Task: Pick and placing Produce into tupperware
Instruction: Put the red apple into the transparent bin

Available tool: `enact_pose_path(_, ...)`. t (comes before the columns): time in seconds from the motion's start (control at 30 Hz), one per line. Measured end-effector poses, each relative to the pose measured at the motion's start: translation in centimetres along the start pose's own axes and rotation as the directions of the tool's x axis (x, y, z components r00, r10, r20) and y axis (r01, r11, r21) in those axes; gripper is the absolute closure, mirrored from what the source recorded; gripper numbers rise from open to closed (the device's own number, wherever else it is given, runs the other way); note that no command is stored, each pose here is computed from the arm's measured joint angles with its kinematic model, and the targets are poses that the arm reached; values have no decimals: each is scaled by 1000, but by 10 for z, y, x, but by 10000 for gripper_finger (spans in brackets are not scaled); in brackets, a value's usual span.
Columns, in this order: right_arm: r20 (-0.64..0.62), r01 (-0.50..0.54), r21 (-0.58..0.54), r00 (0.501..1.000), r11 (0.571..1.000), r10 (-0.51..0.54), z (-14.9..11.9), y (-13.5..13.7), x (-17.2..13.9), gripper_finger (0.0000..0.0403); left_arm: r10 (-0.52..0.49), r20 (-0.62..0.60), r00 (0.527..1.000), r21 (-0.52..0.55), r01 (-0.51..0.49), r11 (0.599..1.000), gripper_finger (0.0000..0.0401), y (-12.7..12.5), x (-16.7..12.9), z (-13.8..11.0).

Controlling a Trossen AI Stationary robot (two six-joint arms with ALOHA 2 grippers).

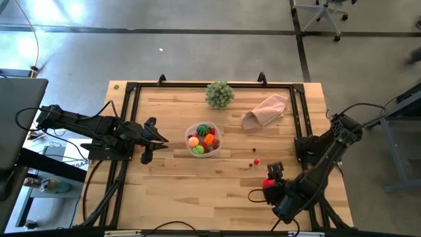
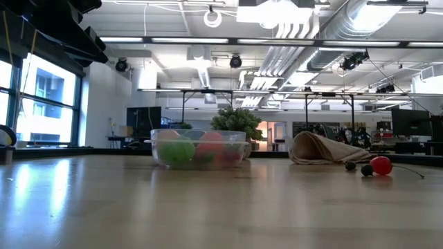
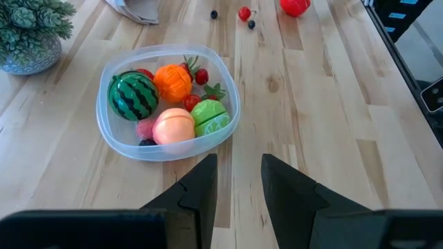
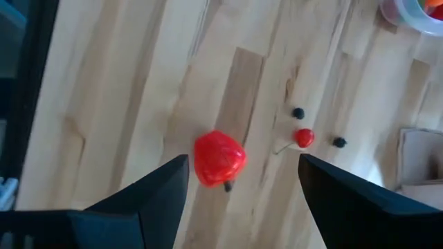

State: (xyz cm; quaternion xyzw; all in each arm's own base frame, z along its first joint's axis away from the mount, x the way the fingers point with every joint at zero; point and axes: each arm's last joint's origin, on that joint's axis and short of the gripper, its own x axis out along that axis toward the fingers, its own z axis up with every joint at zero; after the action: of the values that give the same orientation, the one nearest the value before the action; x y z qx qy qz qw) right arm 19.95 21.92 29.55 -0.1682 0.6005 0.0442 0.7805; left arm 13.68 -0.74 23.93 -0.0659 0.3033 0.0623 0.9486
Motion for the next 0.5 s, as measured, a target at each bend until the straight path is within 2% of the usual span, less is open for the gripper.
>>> enact_pose_path(0.13, 54, -10, 78, 999, 997, 5, 5, 1, 0, 139, 0, 0, 1000, 0, 0, 1000, 300, 0, 0, 0)
enact_pose_path(0.27, 119, 44, 166, 991, 985, -65, 8, 0, 0, 139, 0, 0, 1000, 0, 0, 1000, 300, 0, 0, 0)
enact_pose_path(0.33, 122, 57, 154, 990, 986, -76, 8, -1, 0, 139, 0, 0, 1000, 0, 0, 1000, 300, 0, 0, 0)
enact_pose_path(0.5, 90, 95, -1, 991, 996, -94, 5, -2, 0, 139, 0, 0, 1000, 0, 0, 1000, 300, 0, 0, 0)
